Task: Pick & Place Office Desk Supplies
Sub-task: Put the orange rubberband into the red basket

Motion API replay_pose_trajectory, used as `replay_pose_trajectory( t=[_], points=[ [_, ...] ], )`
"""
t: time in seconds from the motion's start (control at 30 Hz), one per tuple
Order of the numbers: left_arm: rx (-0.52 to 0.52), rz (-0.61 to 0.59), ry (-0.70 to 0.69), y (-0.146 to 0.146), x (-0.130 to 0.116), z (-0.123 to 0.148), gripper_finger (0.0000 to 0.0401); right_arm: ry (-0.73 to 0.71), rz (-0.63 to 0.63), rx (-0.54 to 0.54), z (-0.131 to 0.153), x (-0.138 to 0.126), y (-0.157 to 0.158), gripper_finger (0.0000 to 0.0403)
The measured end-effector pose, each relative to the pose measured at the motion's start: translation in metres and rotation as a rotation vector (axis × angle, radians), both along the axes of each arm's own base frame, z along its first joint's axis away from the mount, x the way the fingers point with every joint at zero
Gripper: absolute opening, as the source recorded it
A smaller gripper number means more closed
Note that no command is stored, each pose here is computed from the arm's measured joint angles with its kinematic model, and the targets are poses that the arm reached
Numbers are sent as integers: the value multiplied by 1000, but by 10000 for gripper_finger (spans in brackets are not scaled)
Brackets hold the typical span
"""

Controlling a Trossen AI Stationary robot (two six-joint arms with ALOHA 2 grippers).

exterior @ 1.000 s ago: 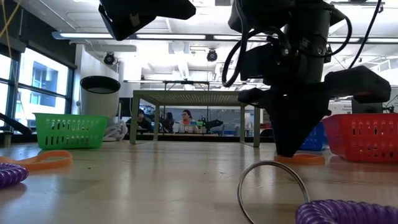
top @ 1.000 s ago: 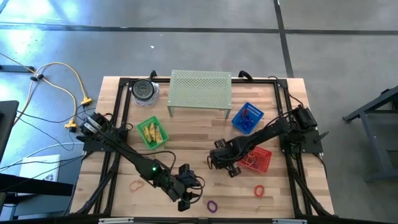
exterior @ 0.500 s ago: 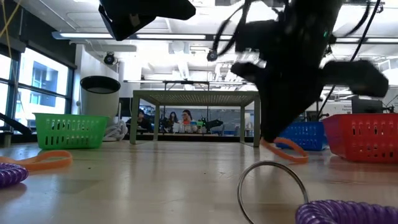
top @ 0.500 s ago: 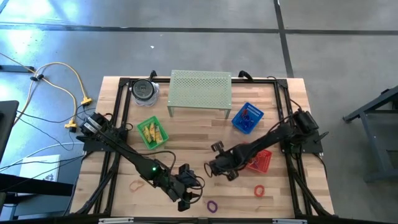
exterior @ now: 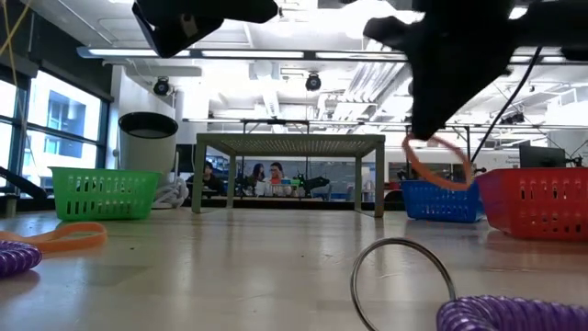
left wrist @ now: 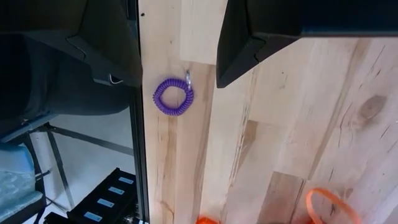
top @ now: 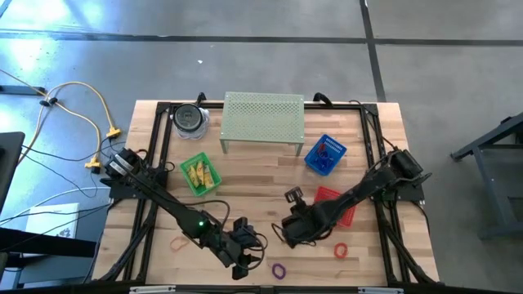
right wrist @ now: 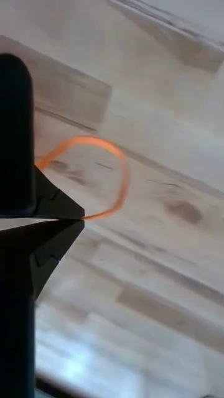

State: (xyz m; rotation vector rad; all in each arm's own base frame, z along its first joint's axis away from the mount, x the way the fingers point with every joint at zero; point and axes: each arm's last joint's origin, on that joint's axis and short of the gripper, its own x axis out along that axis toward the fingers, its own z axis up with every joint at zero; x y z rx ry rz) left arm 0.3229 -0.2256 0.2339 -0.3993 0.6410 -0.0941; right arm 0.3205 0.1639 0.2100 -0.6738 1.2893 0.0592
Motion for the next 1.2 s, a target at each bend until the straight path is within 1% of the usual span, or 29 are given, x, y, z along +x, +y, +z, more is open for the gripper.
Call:
replay_pose_trajectory(
  t=[0.1,0.23,0.3,0.57,0.6,0.7,0.8,0.87,0.93,1.03,1.13,1.2],
  points=[
    [-1,-2,0,-1,0,0,200,30,-40,-36,9,-9,5,3],
    [-2,-4,0,-2,-1,0,200,38,-96,-149,24,-25,13,3],
    [-2,-4,0,-2,-1,0,200,37,-126,-182,30,-33,18,3],
    [-9,0,2,-2,-1,0,200,7,-235,-210,54,-69,24,3],
    [-10,1,3,-2,-1,0,200,-7,-247,-200,59,-74,25,3],
    [-11,3,3,-2,-1,0,200,-38,-241,-118,77,-92,25,3],
    [-10,5,2,-2,-1,0,200,-130,-268,-26,101,-114,21,3],
    [-9,8,1,-1,-1,0,200,-180,-279,30,113,-131,16,3],
    [-6,15,0,0,0,0,200,-258,-315,74,123,-149,7,3],
    [-6,25,-1,3,2,0,200,-317,-369,123,122,-173,-12,3],
    [-6,35,-1,6,4,0,200,-359,-444,163,107,-193,-31,3],
    [-6,39,-1,8,5,0,200,-381,-471,208,92,-200,-40,3]
  ],
)
